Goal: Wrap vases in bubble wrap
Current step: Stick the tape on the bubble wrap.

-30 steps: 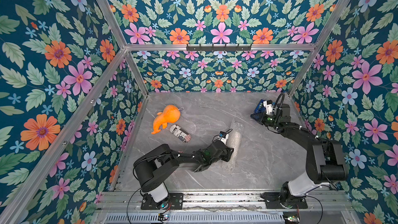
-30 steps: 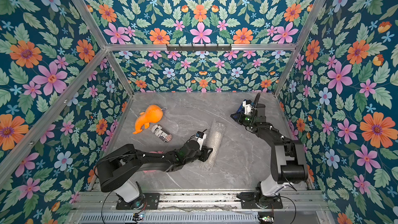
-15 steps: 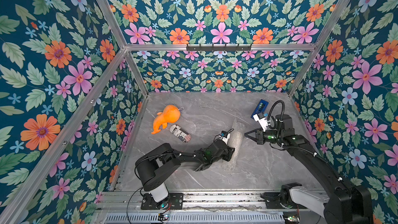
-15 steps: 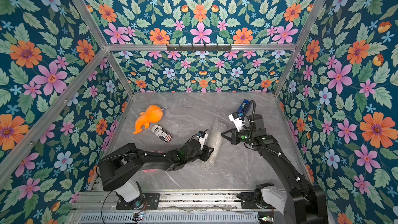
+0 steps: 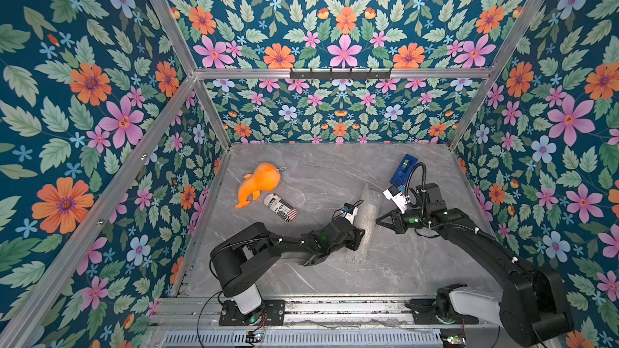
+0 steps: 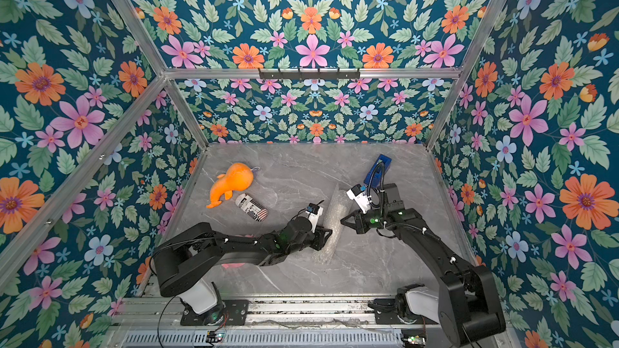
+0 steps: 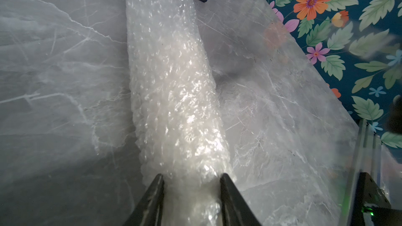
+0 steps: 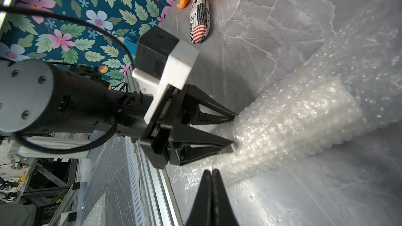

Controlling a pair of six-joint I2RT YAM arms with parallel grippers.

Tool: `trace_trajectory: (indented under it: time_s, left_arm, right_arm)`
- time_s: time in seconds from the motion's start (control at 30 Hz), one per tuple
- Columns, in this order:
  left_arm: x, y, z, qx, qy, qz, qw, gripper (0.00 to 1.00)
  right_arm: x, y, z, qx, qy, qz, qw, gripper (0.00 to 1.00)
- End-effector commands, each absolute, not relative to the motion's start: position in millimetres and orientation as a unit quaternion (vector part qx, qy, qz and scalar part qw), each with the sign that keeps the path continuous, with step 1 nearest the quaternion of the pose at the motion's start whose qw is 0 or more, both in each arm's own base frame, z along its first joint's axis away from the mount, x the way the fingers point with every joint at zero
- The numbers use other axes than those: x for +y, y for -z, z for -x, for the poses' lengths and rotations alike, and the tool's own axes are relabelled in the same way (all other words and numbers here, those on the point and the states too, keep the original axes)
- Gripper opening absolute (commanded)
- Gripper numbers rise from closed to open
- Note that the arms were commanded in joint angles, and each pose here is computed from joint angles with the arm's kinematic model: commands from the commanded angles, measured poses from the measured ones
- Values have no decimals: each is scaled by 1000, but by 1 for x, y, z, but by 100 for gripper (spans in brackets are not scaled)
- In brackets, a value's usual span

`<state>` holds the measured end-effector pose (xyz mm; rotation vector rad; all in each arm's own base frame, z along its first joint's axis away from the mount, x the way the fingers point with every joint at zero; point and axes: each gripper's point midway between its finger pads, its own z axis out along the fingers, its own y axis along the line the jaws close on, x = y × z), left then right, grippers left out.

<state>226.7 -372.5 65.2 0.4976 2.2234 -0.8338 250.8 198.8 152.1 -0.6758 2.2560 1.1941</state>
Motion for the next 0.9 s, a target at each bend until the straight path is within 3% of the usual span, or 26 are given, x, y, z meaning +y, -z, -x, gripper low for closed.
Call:
trace_trajectory:
  time_s: [0.0, 0.23, 0.87]
  left_arm:
    - [-355, -32, -211, 889, 279, -212, 295, 42]
    - [-355, -30, -210, 890, 278, -213, 292, 42]
    - [-356, -31, -209, 890, 279, -212, 290, 41]
  right_arm:
    - [203, -147, -250, 819, -436, 275, 254, 0]
    - [214, -151, -263, 796, -435, 301, 294, 0]
    - [230, -138, -311, 809, -416, 325, 260, 0]
